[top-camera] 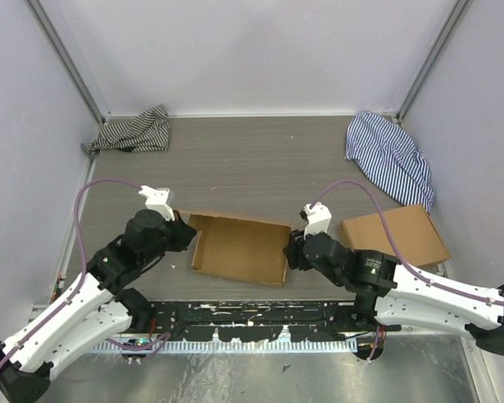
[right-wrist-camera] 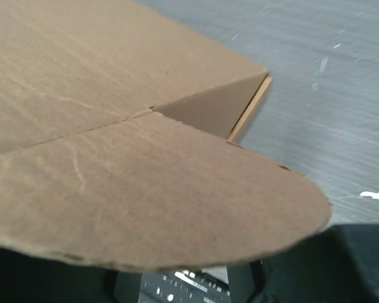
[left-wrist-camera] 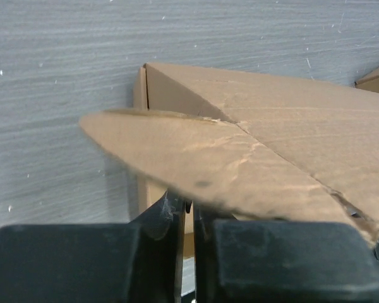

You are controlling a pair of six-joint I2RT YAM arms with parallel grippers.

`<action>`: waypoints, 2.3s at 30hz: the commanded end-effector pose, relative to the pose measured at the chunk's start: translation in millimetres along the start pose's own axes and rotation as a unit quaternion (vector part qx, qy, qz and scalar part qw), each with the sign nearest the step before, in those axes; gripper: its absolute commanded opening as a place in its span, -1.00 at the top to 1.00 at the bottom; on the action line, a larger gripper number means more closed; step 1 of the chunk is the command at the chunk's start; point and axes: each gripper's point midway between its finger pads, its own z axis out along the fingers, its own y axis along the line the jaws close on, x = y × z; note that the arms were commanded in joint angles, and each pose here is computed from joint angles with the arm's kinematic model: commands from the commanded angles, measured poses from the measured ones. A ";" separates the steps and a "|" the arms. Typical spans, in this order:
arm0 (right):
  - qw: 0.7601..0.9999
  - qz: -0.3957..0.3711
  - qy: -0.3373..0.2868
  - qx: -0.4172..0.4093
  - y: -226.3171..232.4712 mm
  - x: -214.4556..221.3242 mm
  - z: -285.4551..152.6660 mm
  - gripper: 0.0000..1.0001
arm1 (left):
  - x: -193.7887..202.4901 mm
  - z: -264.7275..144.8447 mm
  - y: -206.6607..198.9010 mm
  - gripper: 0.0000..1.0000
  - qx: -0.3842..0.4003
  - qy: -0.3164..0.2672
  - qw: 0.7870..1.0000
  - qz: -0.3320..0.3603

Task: Fold the paper box

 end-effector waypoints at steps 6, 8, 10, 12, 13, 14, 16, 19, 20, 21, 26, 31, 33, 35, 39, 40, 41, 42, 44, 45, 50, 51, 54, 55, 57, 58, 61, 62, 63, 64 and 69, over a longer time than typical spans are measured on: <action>0.971 -0.010 0.109 -0.211 65.1 15.6 -54.4 -0.06 | 30.4 -37.4 -3.8 0.24 0.013 0.072 0.994 -0.080; 0.968 -0.008 0.108 -0.226 66.8 12.9 -63.0 -0.11 | 32.9 -44.7 -6.0 0.13 0.017 0.083 0.992 -0.091; 0.962 -0.009 0.114 -0.247 69.7 14.2 -71.8 -0.21 | 35.5 -51.2 -4.9 0.09 0.013 0.091 0.991 -0.099; 0.955 -0.008 0.122 -0.269 73.2 17.0 -80.1 -0.44 | 38.5 -56.4 -4.1 0.06 0.011 0.098 0.989 -0.108; 0.953 -0.008 0.124 -0.277 74.3 17.8 -83.4 -0.53 | 40.2 -59.5 -5.4 0.04 0.014 0.103 0.988 -0.116; 0.951 -0.006 0.123 -0.282 74.6 17.6 -85.9 -0.59 | 41.3 -62.7 -8.3 0.00 0.020 0.108 0.986 -0.124; 0.950 0.001 0.111 -0.292 75.6 12.3 -90.4 -0.62 | 40.6 -70.0 -14.2 -0.06 0.032 0.112 0.983 -0.145; 0.946 0.008 0.071 -0.317 81.3 -9.1 -102.3 -0.63 | 30.4 -84.9 -25.6 -0.06 0.064 0.098 0.978 -0.174; 0.944 0.007 0.056 -0.325 83.1 -18.0 -106.7 -0.63 | 24.9 -90.6 -29.3 -0.05 0.078 0.088 0.977 -0.179; 0.944 0.008 0.042 -0.327 83.9 -27.1 -110.3 -0.62 | 18.6 -97.3 -33.3 -0.03 0.092 0.076 0.976 -0.184; 0.958 0.005 -0.012 -0.287 81.0 -63.1 -104.5 -0.53 | -18.9 -130.5 -44.0 0.09 0.150 -0.009 0.969 -0.197; 0.977 -0.022 -0.014 -0.214 87.0 -74.9 -64.3 -0.29 | -48.3 -128.6 -45.8 0.03 0.144 -0.061 0.972 -0.178; 0.983 -0.036 -0.008 -0.182 91.3 -77.2 -44.8 -0.16 | -55.2 -114.8 -49.0 0.03 0.128 -0.056 0.978 -0.158; 0.986 -0.054 0.007 -0.156 96.3 -73.0 -25.3 -0.06 | -53.2 -91.0 -50.7 0.03 0.103 -0.031 0.985 -0.138; 0.992 -0.072 0.044 -0.090 91.0 -46.9 15.3 0.28 | -15.1 -35.4 -45.7 0.19 0.038 0.086 0.991 -0.099; 0.993 -0.075 0.056 -0.078 88.7 -35.7 24.3 0.34 | -2.8 -24.5 -40.1 0.26 0.016 0.114 0.989 -0.091; 0.992 -0.078 0.069 -0.071 87.2 -24.0 32.0 0.38 | 9.0 -15.2 -33.5 0.34 -0.005 0.139 0.987 -0.083; 0.991 -0.082 0.081 -0.065 85.3 -12.4 39.0 0.39 | 18.8 -7.7 -27.0 0.36 -0.022 0.155 0.985 -0.076; 0.989 -0.089 0.109 -0.045 75.3 15.3 53.2 0.44 | 35.6 3.1 -12.6 0.38 -0.055 0.177 0.981 -0.064; 0.988 -0.091 0.121 -0.037 70.9 25.3 58.6 0.44 | 41.4 6.8 -6.9 0.39 -0.068 0.183 0.979 -0.059; 0.983 -0.082 0.162 -0.003 44.9 60.6 80.7 0.47 | 67.8 24.8 11.9 0.40 -0.105 0.215 0.970 -0.042; 0.983 -0.074 0.169 -0.001 39.9 65.2 85.5 0.48 | 73.3 28.9 14.5 0.40 -0.112 0.224 0.967 -0.040; 0.982 -0.056 0.181 -0.001 25.6 71.1 97.9 0.49 | 91.2 43.3 17.7 0.42 -0.123 0.255 0.958 -0.041; 0.982 -0.053 0.180 0.002 21.8 70.2 101.0 0.49 | 94.2 47.4 17.1 0.43 -0.123 0.261 0.957 -0.041; 0.983 -0.055 0.173 0.014 14.9 63.3 107.2 0.50 | 97.2 56.7 16.2 0.44 -0.123 0.264 0.956 -0.041; 0.984 -0.058 0.169 0.019 12.8 59.1 110.2 0.50 | 101.0 61.9 18.0 0.44 -0.128 0.269 0.954 -0.041; 0.985 -0.057 0.162 0.023 7.0 44.8 123.0 0.50 | 100.3 75.6 21.7 0.46 -0.145 0.269 0.952 -0.030; 0.985 -0.055 0.160 0.025 3.6 40.0 128.2 0.49 | 96.3 80.6 22.2 0.49 -0.151 0.265 0.952 -0.024; 0.986 -0.051 0.159 0.027 0.8 35.1 133.7 0.49 | 91.9 85.7 22.6 0.50 -0.157 0.260 0.952 -0.018; 0.986 -0.048 0.156 0.032 -3.6 30.3 139.4 0.50 | 86.3 91.1 22.9 0.50 -0.165 0.255 0.953 -0.011; 0.989 -0.016 0.142 0.031 -14.5 3.2 166.8 0.50 | 46.6 124.2 13.0 0.52 -0.175 0.218 0.960 0.024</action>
